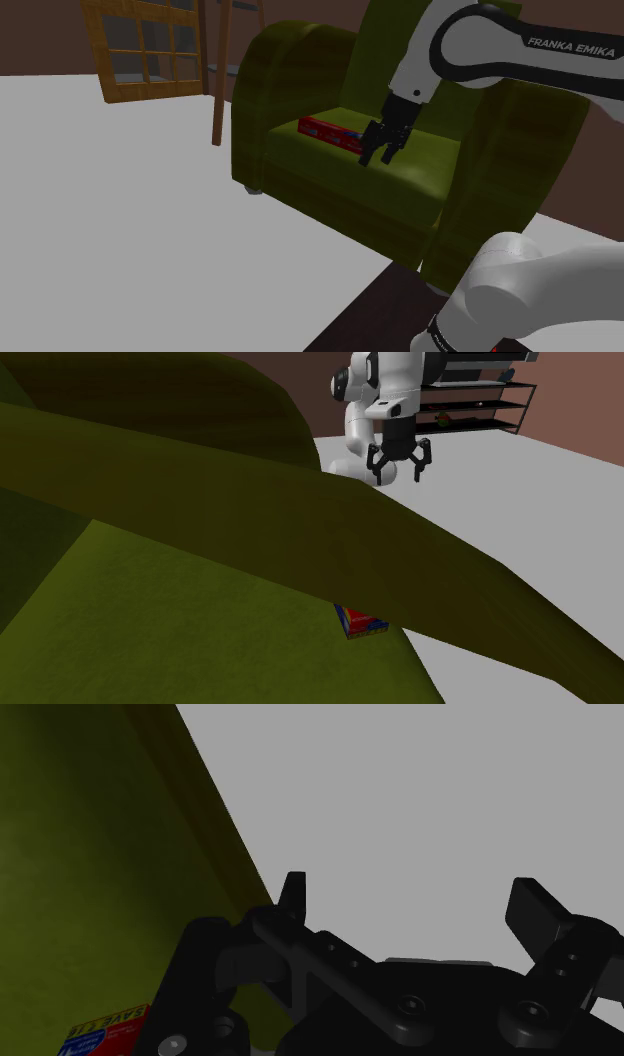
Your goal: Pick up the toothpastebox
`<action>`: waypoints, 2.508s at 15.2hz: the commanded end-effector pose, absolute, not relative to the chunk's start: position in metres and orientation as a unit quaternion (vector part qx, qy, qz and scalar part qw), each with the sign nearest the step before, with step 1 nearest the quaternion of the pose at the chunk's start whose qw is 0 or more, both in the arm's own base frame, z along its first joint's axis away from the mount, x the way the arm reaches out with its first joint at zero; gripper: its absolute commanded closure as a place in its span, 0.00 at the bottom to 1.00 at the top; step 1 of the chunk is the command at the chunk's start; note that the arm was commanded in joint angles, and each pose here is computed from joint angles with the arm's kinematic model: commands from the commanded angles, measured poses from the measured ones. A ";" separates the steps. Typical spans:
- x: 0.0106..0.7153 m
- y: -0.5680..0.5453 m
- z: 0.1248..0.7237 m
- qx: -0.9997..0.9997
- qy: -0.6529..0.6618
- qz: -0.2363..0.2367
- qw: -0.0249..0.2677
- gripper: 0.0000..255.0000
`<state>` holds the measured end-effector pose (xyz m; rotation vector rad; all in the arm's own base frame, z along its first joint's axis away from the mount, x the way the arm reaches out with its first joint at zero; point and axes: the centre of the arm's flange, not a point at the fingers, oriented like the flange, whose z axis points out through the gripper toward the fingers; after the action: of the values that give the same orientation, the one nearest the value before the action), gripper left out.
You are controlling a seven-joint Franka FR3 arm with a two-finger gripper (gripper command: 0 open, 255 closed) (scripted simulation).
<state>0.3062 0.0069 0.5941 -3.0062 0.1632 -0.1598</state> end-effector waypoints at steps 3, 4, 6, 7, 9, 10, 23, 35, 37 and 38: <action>0.329 -0.006 0.594 -0.996 0.050 -0.048 0.057 0.00; 0.341 -0.013 0.595 -0.996 0.048 -0.046 0.054 0.00; 0.365 -0.026 0.595 -0.997 0.044 -0.041 0.048 0.00; 0.376 -0.033 0.595 -0.997 0.042 -0.039 0.045 0.00; 0.400 -0.045 0.595 -0.998 0.038 -0.034 0.039 0.00; 0.412 -0.052 0.595 -0.998 0.036 -0.032 0.036 0.00; 0.568 -0.130 0.594 -1.000 0.010 -0.002 -0.003 0.00; 0.596 -0.143 0.553 -1.000 0.006 0.004 -0.010 0.00; 0.595 -0.143 0.553 -1.000 0.006 0.004 -0.010 1.00; 0.595 -0.143 0.553 -1.000 0.006 0.004 -0.010 1.00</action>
<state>0.5952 -0.1431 0.5547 -3.1634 0.0169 0.0060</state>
